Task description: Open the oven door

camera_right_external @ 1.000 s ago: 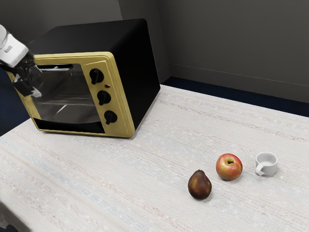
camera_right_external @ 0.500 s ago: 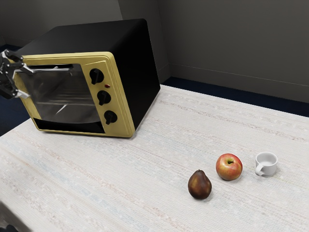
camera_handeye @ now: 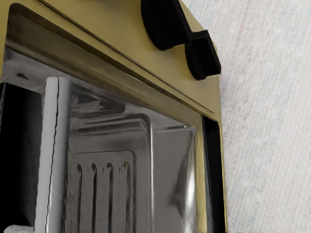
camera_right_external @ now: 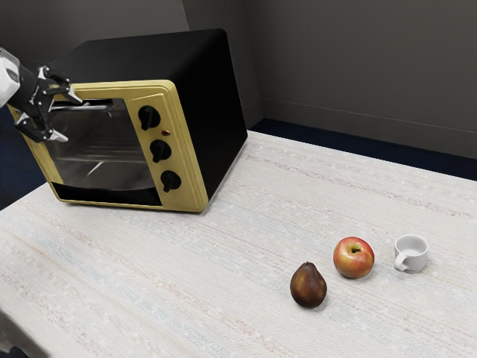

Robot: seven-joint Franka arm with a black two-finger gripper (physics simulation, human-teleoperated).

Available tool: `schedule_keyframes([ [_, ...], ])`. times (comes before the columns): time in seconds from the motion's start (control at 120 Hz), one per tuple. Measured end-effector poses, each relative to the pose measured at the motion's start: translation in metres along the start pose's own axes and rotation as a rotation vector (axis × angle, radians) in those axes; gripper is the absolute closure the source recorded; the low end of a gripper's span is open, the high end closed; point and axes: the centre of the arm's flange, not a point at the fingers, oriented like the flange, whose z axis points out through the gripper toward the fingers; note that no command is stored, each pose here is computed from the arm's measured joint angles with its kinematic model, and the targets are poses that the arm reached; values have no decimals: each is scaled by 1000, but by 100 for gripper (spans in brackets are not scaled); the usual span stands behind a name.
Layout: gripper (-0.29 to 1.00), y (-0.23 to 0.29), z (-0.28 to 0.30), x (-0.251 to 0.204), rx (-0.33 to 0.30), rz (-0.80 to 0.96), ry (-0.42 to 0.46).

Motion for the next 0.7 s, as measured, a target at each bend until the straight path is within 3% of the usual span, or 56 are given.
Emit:
schedule_keyframes([
  [0.192, -5, 18, 9, -8, -39, 13, -8],
  [0.242, 1, 41, 0, -2, -56, 10, -29],
  [0.275, 15, 68, -16, 3, -59, 0, -50],
  [0.3, 38, 104, -37, 14, -58, -13, -80],
  [0.35, 28, 171, -58, 95, -54, 81, -111],
  [0.4, 21, 255, -90, 193, -6, 224, -195],
  [0.425, 18, 272, -135, 233, 77, 281, -247],
  [0.467, 13, 264, -247, 290, 248, 295, -345],
  [0.5, 11, 215, -304, 326, 287, 237, -408],
  [0.533, 9, 160, -295, 332, 229, 174, -378],
  [0.592, 7, 75, -188, 306, -2, 49, -257],
  [0.65, 5, 50, -81, 279, -232, -67, -171],
  [0.7, 4, 52, -20, 250, -375, -190, -137],
])
